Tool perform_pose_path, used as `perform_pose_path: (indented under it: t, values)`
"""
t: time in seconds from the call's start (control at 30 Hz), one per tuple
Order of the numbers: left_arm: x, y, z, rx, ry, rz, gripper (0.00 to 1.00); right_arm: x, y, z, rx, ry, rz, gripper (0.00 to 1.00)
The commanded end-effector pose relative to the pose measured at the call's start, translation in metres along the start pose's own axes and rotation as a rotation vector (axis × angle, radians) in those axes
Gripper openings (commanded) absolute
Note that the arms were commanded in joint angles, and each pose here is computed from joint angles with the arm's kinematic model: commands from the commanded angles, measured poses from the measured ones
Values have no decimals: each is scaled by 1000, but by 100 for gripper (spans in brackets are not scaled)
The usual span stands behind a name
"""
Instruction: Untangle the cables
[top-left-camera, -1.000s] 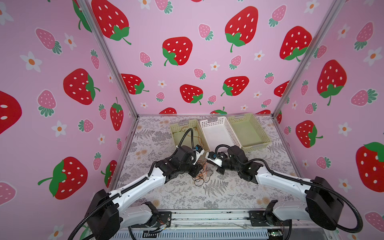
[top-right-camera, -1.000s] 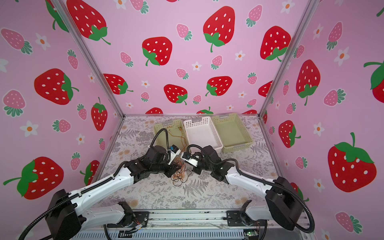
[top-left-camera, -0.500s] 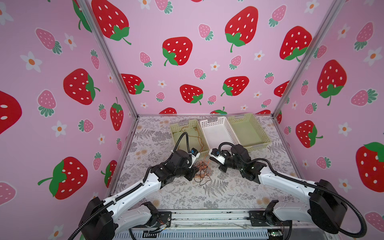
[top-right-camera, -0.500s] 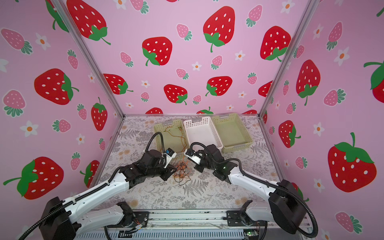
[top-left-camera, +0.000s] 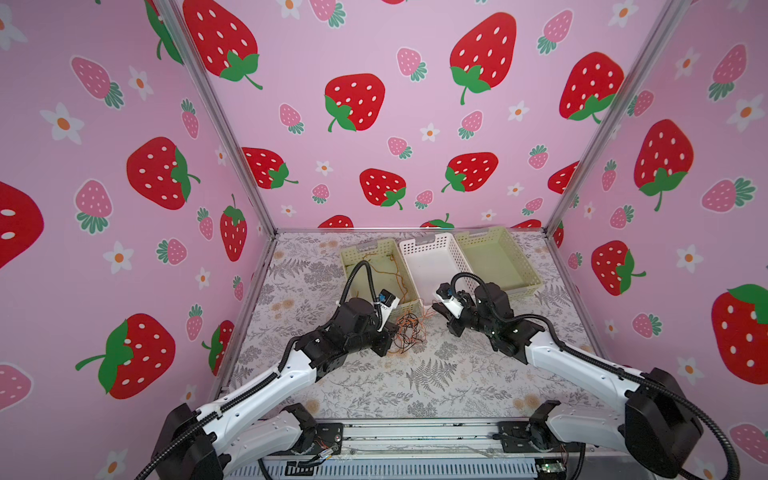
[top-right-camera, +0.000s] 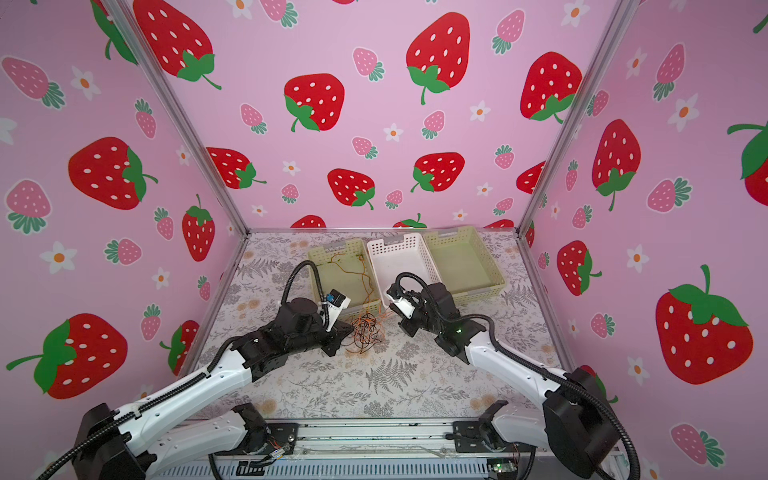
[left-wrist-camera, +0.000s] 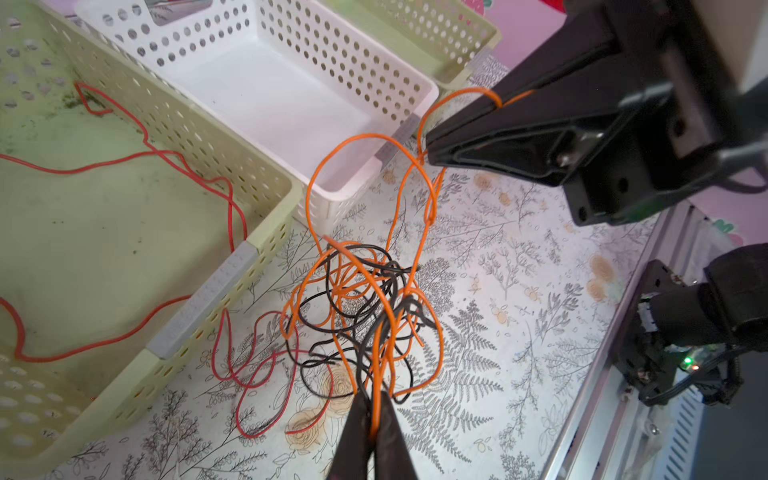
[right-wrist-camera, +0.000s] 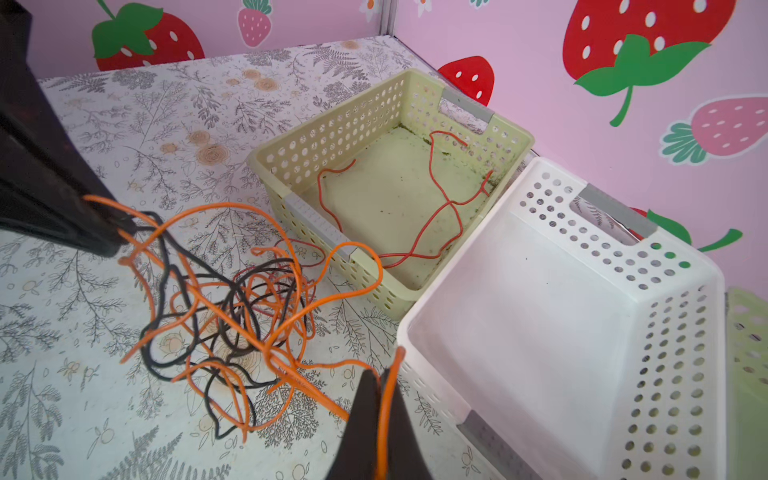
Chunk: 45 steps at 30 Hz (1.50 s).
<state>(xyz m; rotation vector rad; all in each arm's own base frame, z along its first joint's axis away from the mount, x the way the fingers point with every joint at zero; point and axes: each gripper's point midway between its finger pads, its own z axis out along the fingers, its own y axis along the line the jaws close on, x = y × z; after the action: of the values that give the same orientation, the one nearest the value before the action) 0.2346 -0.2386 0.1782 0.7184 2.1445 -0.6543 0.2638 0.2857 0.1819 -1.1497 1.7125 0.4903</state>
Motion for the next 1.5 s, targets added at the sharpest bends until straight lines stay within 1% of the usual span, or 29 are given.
perform_pose_path:
  t: [0.0, 0.1, 0.13, 0.17, 0.2, 0.23, 0.27, 0.33, 0.4, 0.5, 0.57, 0.67, 0.77, 0.87, 0.97, 1.07, 1.2, 1.3, 1.4, 1.47]
  values:
    - [20, 14, -4, -67, 58, -32, 7, 38, -48, -14, 199, 139, 85, 0]
    - [17, 12, -3, -56, 52, -38, 7, 43, -62, -23, 251, 154, 114, 0]
    - [17, 11, -1, -52, 53, -36, 11, 44, -65, -26, 262, 155, 120, 0]
    - [17, 12, 2, -53, 59, -39, 19, 45, -66, -27, 262, 158, 120, 0]
    - [19, 10, 6, -41, 72, -41, 25, 47, -65, -28, 257, 162, 120, 0]
    - [23, 8, 11, -22, 96, -42, 29, 50, -63, -27, 247, 170, 119, 0]
    - [27, 9, 16, -26, 122, -43, 36, 53, -62, -26, 242, 181, 120, 0]
    - [32, 14, 24, -49, 158, -63, 44, 63, -61, -24, 239, 214, 127, 0]
    - [33, 16, 26, -60, 167, -83, 48, 73, -61, -23, 245, 243, 135, 0]
    - [40, 31, 25, -144, 184, -89, 48, 85, -67, -25, 285, 279, 144, 0]
    - [53, 42, 23, -202, 245, -76, 47, 93, -74, -27, 314, 306, 158, 0]
    - [70, 50, 28, -239, 324, -59, 47, 100, -83, -30, 356, 335, 178, 0]
    - [78, 55, 39, -252, 371, -68, 46, 100, -85, -30, 360, 346, 182, 0]
    - [87, 68, 48, -313, 449, -100, 45, 98, -85, -31, 359, 346, 182, 2]
    - [94, 78, 58, -344, 509, -113, 46, 97, -85, -32, 356, 343, 178, 3]
    - [96, 89, 65, -388, 541, -114, 47, 96, -83, -31, 343, 338, 176, 4]
    - [94, 93, 76, -387, 535, -127, 47, 94, -82, -30, 332, 330, 175, 6]
    - [100, 96, 83, -376, 557, -144, 46, 94, -82, -29, 327, 338, 172, 9]
    - [106, 96, 89, -353, 582, -165, 38, 94, -82, -30, 329, 345, 171, 16]
    - [109, 92, 91, -320, 594, -164, 27, 93, -83, -31, 337, 341, 170, 22]
